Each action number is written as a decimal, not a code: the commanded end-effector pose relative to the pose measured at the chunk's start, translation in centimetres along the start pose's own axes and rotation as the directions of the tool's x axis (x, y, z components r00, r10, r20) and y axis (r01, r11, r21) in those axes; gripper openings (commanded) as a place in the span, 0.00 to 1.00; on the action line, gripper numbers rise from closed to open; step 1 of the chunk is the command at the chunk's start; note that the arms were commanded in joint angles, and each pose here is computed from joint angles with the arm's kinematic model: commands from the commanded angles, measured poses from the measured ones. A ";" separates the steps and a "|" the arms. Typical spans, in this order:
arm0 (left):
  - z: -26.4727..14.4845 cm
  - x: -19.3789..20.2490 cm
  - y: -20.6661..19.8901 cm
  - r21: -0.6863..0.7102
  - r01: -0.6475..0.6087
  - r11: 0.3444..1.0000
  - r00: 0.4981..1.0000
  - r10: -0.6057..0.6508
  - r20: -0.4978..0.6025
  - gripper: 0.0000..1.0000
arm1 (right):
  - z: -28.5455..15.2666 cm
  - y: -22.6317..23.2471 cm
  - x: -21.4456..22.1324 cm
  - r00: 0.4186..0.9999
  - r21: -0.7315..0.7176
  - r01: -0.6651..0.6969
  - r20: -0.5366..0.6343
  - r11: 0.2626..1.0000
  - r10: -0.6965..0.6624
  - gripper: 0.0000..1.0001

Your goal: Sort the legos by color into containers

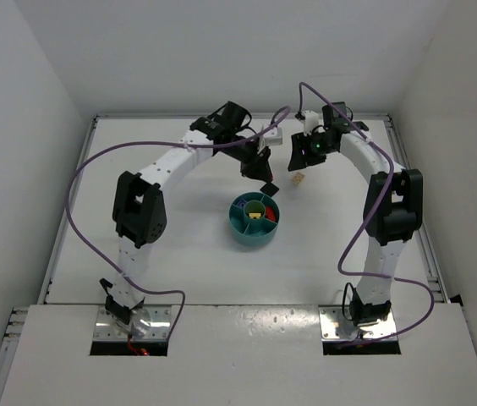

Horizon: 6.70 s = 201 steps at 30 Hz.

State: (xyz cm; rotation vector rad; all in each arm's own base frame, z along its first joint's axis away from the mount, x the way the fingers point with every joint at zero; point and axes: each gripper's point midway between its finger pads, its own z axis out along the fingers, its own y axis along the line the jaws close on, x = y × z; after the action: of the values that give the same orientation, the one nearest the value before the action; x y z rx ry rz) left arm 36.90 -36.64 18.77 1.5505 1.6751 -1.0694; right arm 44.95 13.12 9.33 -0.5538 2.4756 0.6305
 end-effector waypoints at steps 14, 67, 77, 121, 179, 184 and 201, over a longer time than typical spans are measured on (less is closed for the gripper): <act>0.9 2.0 -5.2 0.166 -0.037 0.985 0.997 0.048 -0.065 0.04 | -1.1 0.6 -1.4 0.998 0.015 0.038 0.056 0.999 -0.038 0.51; 0.4 -3.1 -0.3 0.013 0.043 0.999 0.994 -0.044 0.095 0.64 | -0.7 -0.5 0.6 1.000 0.072 0.024 0.006 0.997 -0.025 0.57; -10.8 -6.6 7.7 -0.068 0.307 0.949 0.883 -0.257 0.393 0.66 | 2.9 -3.7 0.5 0.979 0.209 0.191 -0.106 0.959 -0.172 0.85; -15.2 -1.0 8.8 -0.262 0.272 0.926 0.920 -0.171 0.353 0.68 | 7.2 -6.7 5.4 0.854 0.095 0.440 -0.352 0.893 -0.384 0.78; -26.2 1.1 12.0 -0.284 0.606 0.743 0.688 -0.311 0.656 0.77 | -0.7 24.5 4.4 0.373 -0.432 0.863 0.199 0.261 -0.906 0.32; -25.5 1.6 11.2 -0.282 0.613 0.737 0.688 -0.324 0.650 0.78 | -0.1 25.4 4.9 0.340 -0.457 0.863 0.208 0.216 -0.917 0.33; -25.0 2.7 9.9 -0.307 0.600 0.738 0.717 -0.326 0.617 0.79 | 1.4 25.4 6.6 0.349 -0.518 0.826 0.162 0.222 -0.923 0.35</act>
State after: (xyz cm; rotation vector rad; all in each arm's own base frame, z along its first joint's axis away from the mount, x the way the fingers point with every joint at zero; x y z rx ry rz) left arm 49.36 -13.88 24.44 0.3665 1.8505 -1.1027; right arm 27.94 32.00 12.10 -2.1309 1.6045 0.7081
